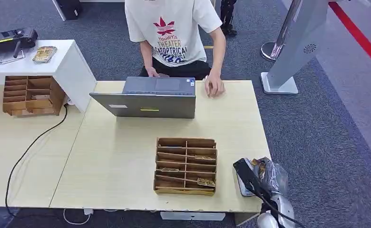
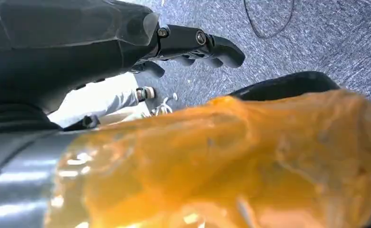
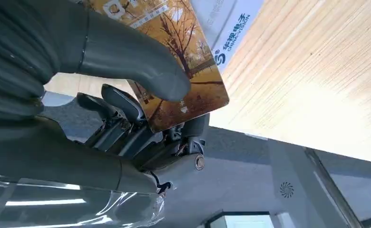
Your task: Pass the card to the sensor for recognition and then transmit it.
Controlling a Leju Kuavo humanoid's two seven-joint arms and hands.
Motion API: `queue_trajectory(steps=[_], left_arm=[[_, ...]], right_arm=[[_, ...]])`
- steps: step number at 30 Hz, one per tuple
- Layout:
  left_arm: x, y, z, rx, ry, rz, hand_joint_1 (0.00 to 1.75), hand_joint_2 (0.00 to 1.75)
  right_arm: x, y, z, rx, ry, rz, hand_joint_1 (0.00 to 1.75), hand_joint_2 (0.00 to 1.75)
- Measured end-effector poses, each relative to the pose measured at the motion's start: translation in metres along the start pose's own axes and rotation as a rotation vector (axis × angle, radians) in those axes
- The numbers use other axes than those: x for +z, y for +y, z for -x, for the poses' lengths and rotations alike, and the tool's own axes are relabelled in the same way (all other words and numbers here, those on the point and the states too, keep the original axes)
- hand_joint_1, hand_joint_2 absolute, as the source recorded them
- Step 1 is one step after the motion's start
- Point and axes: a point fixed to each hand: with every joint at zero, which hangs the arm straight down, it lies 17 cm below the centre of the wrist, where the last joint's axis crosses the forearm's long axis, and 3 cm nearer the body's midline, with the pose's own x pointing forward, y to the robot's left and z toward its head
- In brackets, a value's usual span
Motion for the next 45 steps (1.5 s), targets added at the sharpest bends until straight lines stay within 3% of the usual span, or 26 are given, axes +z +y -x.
queue_trajectory(steps=[45], left_arm=[[-0.0001,-0.0046,-0.0018,0.096,-0.006,0.029,0.0,0.0]], right_arm=[[0.0045,-0.0025,0.0076,-0.012,0.016,0.008,1.75,1.75]])
